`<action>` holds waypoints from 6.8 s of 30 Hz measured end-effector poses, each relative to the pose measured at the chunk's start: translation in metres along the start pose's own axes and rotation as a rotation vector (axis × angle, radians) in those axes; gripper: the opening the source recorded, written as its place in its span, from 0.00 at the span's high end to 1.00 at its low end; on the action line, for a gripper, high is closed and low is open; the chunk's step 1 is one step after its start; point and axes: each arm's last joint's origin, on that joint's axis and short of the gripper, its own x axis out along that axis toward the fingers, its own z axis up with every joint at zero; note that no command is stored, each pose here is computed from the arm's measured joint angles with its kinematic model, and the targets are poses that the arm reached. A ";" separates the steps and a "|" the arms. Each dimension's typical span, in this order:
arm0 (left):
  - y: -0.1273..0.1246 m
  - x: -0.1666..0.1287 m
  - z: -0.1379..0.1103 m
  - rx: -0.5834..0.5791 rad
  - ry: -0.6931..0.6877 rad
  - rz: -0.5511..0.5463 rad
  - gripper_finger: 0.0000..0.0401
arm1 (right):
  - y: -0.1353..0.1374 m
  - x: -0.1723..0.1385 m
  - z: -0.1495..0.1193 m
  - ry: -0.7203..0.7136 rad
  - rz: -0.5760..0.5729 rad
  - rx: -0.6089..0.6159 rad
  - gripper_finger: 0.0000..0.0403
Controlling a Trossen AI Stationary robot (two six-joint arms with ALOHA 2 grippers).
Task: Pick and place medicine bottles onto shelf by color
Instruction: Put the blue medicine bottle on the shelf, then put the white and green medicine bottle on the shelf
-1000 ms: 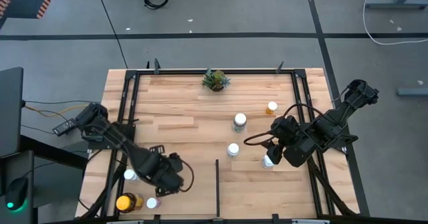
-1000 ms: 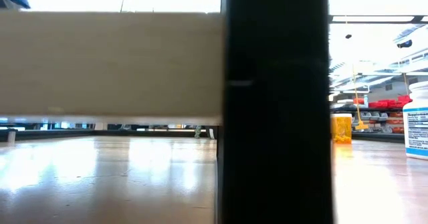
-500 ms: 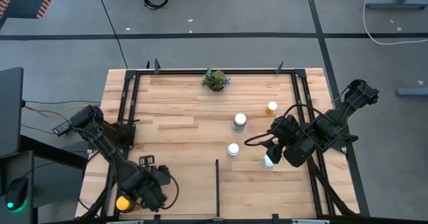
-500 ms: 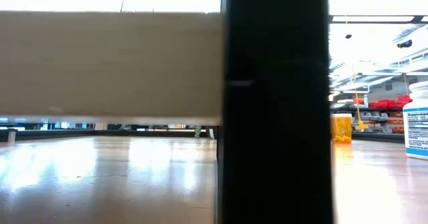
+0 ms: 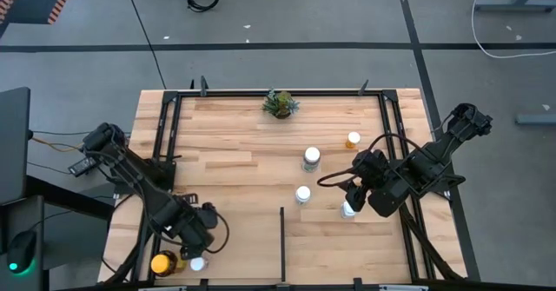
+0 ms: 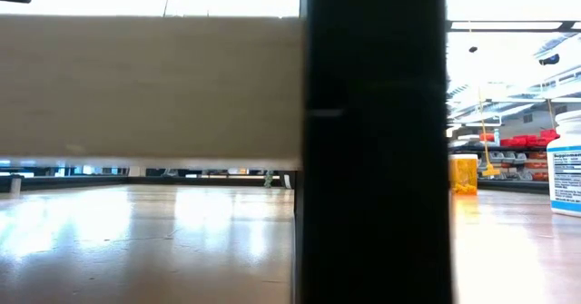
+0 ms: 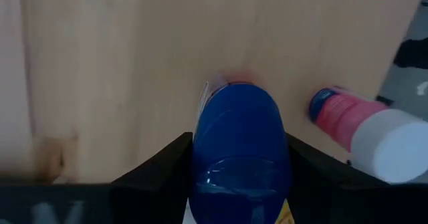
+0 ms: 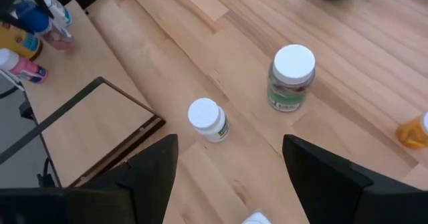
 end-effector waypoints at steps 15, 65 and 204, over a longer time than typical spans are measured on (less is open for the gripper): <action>0.000 0.002 0.001 0.033 -0.009 -0.007 0.48 | 0.000 0.000 0.000 -0.004 -0.002 0.011 0.31; 0.060 -0.120 0.172 -0.026 -0.486 0.061 0.42 | 0.001 -0.010 -0.015 0.082 0.029 -0.025 0.31; -0.053 -0.033 0.067 -0.238 -0.476 0.013 0.39 | 0.000 -0.019 -0.026 -0.001 0.015 -0.023 0.31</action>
